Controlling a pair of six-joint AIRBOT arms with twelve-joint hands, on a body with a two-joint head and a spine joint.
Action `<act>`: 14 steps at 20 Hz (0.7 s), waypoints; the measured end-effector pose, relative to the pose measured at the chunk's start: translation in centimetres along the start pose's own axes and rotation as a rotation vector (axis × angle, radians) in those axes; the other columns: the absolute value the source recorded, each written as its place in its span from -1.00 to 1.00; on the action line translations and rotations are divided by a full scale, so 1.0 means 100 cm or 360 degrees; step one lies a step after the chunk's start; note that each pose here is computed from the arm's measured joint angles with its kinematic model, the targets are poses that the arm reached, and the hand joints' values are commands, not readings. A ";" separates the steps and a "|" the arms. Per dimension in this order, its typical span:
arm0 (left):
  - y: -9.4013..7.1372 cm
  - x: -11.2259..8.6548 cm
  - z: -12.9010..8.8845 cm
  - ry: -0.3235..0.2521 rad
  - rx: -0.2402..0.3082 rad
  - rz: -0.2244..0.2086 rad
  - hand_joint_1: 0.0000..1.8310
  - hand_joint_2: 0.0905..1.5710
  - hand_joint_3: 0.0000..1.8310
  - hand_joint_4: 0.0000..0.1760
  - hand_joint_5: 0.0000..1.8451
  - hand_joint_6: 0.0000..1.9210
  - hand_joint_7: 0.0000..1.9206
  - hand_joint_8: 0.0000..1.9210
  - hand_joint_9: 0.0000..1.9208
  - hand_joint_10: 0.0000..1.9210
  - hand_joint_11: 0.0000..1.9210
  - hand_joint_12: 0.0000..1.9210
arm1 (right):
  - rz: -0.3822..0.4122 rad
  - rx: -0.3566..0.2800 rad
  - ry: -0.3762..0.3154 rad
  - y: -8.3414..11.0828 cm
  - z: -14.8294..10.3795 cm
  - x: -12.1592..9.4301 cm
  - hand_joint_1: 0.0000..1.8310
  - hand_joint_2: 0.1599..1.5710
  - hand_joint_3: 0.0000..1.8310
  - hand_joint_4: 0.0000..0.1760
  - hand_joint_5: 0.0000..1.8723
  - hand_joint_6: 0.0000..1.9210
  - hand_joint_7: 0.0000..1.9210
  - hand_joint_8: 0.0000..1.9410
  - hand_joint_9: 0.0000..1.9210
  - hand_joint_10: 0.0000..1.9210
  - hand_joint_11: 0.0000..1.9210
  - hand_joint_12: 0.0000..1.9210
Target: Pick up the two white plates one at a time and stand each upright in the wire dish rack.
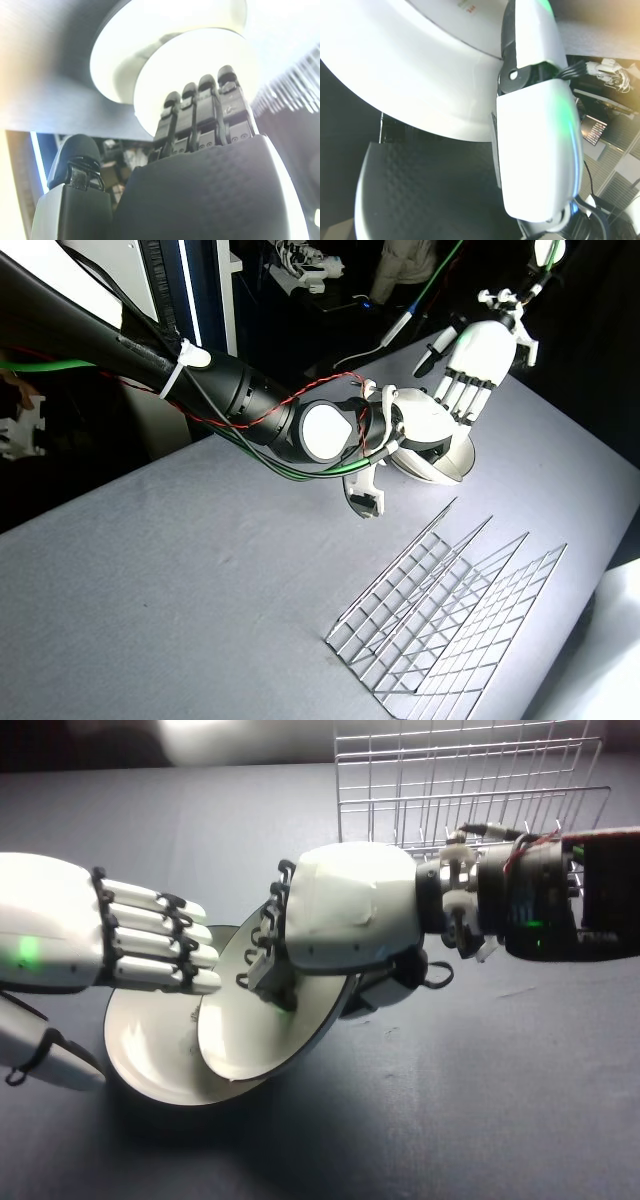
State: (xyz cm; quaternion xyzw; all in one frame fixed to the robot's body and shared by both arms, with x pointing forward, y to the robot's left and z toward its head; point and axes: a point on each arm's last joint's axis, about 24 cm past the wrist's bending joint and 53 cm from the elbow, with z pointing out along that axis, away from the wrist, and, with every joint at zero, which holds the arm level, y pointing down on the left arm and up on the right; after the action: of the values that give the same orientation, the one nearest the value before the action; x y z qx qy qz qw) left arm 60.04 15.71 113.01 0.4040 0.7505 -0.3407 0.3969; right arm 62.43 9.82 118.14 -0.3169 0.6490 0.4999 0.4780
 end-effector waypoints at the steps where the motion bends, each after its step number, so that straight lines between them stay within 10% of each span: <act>1: 0.002 0.000 -0.003 -0.0001 -0.0011 0.0002 -1.00 0.54 -1.00 -1.00 -0.95 -0.98 -0.95 -0.98 -0.97 -0.99 -0.97 -0.99 | 0.0030 0.0009 -0.0023 0.000 0.000 -0.006 0.64 0.27 -1.00 -1.00 -0.03 -0.01 0.19 -0.44 0.23 -0.28 -0.05 0.52; 5: 0.017 0.004 -0.015 0.0025 -0.0076 0.0022 -1.00 0.54 -1.00 -1.00 -0.95 -0.99 -0.95 -0.99 -0.97 -0.99 -0.98 -0.99 | 0.0070 0.0020 -0.0098 0.006 -0.004 -0.031 0.63 0.30 -1.00 -1.00 -0.15 0.11 0.09 -0.24 0.17 -0.21 -0.02 0.51; 14: 0.022 -0.004 -0.025 -0.0002 -0.0106 0.0042 -1.00 0.54 -1.00 -1.00 -0.94 -0.99 -0.93 -0.99 -0.96 -0.99 -0.97 -0.98 | 0.0274 0.0043 -0.0289 0.020 -0.040 -0.082 0.64 0.25 -1.00 -1.00 0.02 -0.05 0.22 -0.49 0.20 -0.26 -0.03 0.49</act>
State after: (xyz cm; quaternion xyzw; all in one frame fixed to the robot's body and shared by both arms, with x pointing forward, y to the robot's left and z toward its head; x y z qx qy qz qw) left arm 61.26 18.63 114.05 0.4002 0.7557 -0.3105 0.4152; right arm 62.22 6.05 126.70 -0.2069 0.6346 0.5569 0.4944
